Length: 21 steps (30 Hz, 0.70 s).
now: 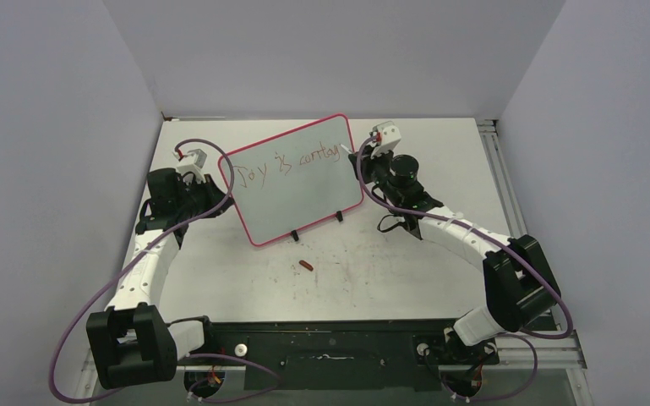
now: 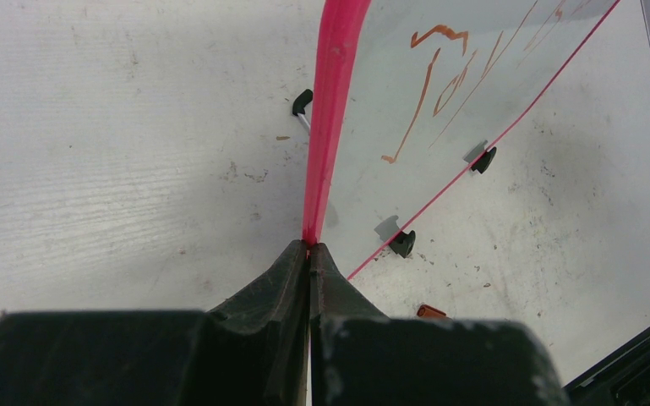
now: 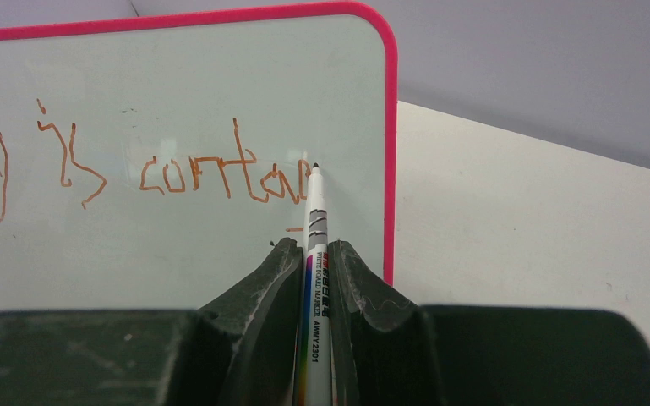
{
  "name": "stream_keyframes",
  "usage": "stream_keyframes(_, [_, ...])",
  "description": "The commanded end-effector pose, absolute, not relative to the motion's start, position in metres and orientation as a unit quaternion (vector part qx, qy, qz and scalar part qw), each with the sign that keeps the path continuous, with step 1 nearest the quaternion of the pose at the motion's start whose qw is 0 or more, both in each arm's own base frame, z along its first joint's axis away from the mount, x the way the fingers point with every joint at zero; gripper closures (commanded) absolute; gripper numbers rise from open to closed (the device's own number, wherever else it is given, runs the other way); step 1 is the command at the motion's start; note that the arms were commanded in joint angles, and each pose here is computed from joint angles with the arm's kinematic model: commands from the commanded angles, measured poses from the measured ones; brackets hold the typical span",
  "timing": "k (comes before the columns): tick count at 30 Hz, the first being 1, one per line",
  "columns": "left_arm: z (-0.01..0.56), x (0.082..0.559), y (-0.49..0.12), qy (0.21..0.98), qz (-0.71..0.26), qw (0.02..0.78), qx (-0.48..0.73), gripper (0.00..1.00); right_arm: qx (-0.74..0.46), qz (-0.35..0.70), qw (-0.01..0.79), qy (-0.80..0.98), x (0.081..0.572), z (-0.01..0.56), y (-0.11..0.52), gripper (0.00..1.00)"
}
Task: Write a sentence on the whiteboard
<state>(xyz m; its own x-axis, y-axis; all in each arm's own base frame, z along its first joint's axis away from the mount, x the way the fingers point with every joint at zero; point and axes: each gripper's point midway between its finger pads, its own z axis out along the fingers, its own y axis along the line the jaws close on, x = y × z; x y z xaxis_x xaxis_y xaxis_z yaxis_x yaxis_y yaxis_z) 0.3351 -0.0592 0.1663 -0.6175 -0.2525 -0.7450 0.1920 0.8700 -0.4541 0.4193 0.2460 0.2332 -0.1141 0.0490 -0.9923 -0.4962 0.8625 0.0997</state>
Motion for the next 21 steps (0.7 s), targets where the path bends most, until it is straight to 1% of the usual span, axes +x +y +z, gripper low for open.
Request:
stream_keyframes(1, [0.185,0.342,-0.061,0.853,-0.25,0.459,0.001,1.0,-0.143,0.216,0.686,0.68,0.427,0.269,0.248,0.95])
stream_keyframes(21, [0.185,0.342,-0.062,0.853,-0.252,0.458,0.002,1.0,-0.148,0.208,0.676,0.691,0.431,0.255,0.252,0.95])
